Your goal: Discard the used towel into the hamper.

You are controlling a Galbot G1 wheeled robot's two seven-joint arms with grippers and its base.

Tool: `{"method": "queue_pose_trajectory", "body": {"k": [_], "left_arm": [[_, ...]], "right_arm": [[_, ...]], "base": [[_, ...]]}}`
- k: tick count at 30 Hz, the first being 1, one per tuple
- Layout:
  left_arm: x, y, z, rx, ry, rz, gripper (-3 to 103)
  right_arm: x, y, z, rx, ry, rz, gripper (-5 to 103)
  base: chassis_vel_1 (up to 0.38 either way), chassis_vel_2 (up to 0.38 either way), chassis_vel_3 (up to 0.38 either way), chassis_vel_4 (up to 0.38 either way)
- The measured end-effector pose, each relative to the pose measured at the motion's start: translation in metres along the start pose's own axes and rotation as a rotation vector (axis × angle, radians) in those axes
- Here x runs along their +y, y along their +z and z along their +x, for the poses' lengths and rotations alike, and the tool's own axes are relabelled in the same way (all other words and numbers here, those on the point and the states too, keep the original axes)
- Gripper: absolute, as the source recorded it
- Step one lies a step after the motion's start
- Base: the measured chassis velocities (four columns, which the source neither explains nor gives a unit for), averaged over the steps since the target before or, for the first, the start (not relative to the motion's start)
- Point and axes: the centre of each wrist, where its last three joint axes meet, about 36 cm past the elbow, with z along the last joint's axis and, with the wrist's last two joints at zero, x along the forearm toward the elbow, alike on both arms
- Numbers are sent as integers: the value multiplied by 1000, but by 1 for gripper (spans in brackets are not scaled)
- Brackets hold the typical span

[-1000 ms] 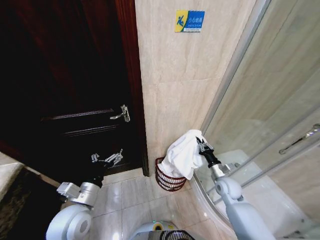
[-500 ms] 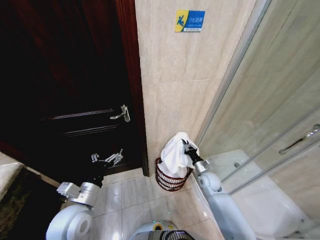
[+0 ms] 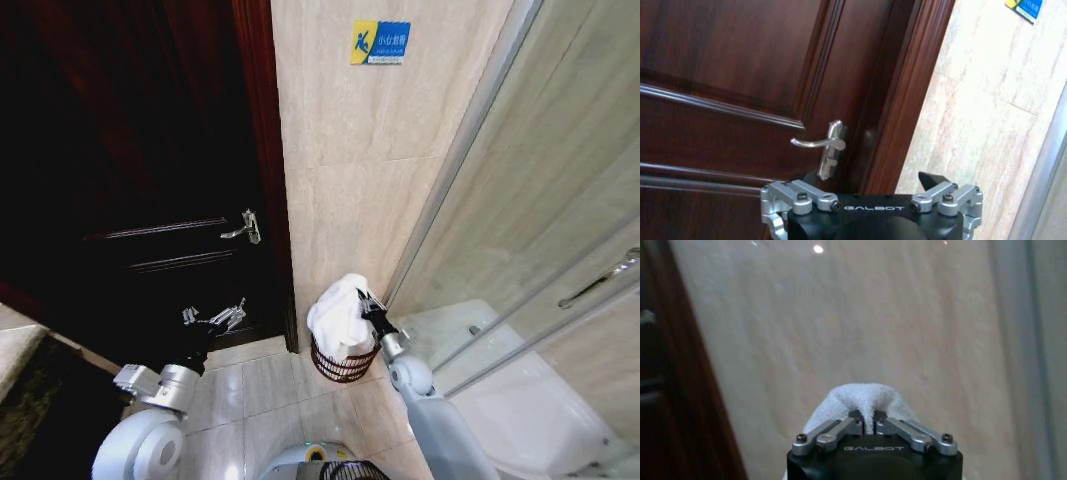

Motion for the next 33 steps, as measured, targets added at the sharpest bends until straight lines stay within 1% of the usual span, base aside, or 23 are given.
{"method": "queue_pose_trajectory", "body": {"k": [1, 2, 5, 6, 8, 13, 15, 17, 19, 21, 26, 29, 31, 33], "left_arm": [[0, 0, 0, 0, 0, 0, 100], [0, 0, 0, 0, 0, 0, 100], [0, 0, 0, 0, 0, 0, 100], [0, 0, 0, 0, 0, 0, 100], [0, 0, 0, 0, 0, 0, 100], [0, 0, 0, 0, 0, 0, 100], [0, 0, 0, 0, 0, 0, 100], [0, 0, 0, 0, 0, 0, 100], [0, 0, 0, 0, 0, 0, 100], [0, 0, 0, 0, 0, 0, 100], [0, 0, 0, 0, 0, 0, 100], [0, 0, 0, 0, 0, 0, 100], [0, 0, 0, 0, 0, 0, 100], [0, 0, 0, 0, 0, 0, 100]], "right_arm": [[-13, 8, 1, 21, 20, -10, 6], [-13, 8, 1, 21, 20, -10, 6], [-30, 19, 0, 46, 24, -23, 6], [-30, 19, 0, 46, 24, -23, 6], [-39, 27, -4, 57, 26, -14, 6], [-42, 38, -13, 72, 26, 8, 6], [-41, 54, -19, 93, 27, 24, 6], [-41, 58, -20, 100, 28, 27, 6], [-41, 76, -24, 129, 39, 35, 6], [-40, 93, -28, 169, 59, 30, 6], [-35, 105, -33, 202, 70, 27, 6], [-32, 105, -39, 195, 89, 18, 6], [-31, 93, -49, 153, 113, 14, 6], [-35, 83, -59, 112, 127, 34, 6]], "base": [[0, 0, 0, 0], [0, 0, 0, 0], [0, 0, 0, 0], [0, 0, 0, 0], [0, 0, 0, 0], [0, 0, 0, 0], [0, 0, 0, 0], [0, 0, 0, 0], [0, 0, 0, 0], [0, 0, 0, 0], [0, 0, 0, 0], [0, 0, 0, 0], [0, 0, 0, 0], [0, 0, 0, 0]]}}
